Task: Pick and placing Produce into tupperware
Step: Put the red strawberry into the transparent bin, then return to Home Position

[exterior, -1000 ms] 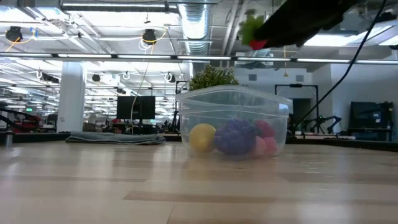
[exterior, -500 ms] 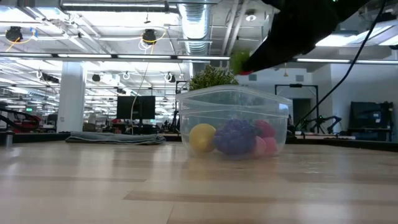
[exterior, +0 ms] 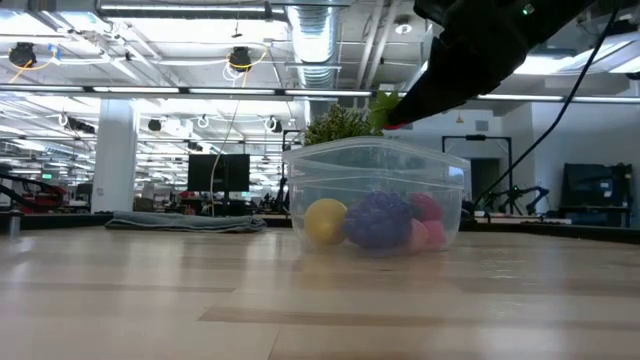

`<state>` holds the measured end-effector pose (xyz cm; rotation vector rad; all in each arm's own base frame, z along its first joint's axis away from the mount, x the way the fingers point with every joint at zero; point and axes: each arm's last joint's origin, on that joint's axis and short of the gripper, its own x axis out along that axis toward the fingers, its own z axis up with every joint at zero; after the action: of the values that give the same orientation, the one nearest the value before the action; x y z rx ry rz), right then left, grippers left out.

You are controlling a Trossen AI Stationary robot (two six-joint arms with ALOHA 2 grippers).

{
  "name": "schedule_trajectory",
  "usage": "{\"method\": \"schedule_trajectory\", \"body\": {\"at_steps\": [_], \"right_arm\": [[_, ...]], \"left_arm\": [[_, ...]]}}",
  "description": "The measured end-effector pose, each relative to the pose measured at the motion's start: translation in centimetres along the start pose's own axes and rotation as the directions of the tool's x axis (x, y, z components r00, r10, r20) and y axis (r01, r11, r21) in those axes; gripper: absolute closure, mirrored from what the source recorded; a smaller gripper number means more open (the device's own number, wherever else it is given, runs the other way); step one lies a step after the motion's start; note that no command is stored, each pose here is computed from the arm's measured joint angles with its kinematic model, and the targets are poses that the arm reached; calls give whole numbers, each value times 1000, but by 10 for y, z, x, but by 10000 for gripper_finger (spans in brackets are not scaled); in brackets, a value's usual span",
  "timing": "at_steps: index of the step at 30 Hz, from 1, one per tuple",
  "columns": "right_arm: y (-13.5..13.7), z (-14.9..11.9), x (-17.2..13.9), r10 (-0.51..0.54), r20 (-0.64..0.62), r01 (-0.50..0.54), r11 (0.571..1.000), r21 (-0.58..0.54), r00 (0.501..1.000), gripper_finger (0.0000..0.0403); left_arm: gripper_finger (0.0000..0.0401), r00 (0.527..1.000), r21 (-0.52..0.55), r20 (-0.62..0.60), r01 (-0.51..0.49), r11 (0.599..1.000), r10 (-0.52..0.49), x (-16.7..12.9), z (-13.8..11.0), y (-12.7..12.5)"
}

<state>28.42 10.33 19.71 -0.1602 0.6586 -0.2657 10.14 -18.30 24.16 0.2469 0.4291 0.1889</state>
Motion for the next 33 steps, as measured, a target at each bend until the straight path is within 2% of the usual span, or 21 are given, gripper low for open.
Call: {"method": "schedule_trajectory", "body": {"at_steps": [11,22,33], "right_arm": [[0,-1,0,-3,-13,3,1000,-9,1000,209],[-5,-1,3,-17,-17,17,1000,13,1000,177],[-5,0,3,-14,-14,14,1000,14,1000,174]], "left_arm": [[180,1000,0,0,0,1000,0,0,0,0],[180,1000,0,0,0,1000,0,0,0,0],[180,1000,0,4,-3,1000,3,0,0,0]]}}
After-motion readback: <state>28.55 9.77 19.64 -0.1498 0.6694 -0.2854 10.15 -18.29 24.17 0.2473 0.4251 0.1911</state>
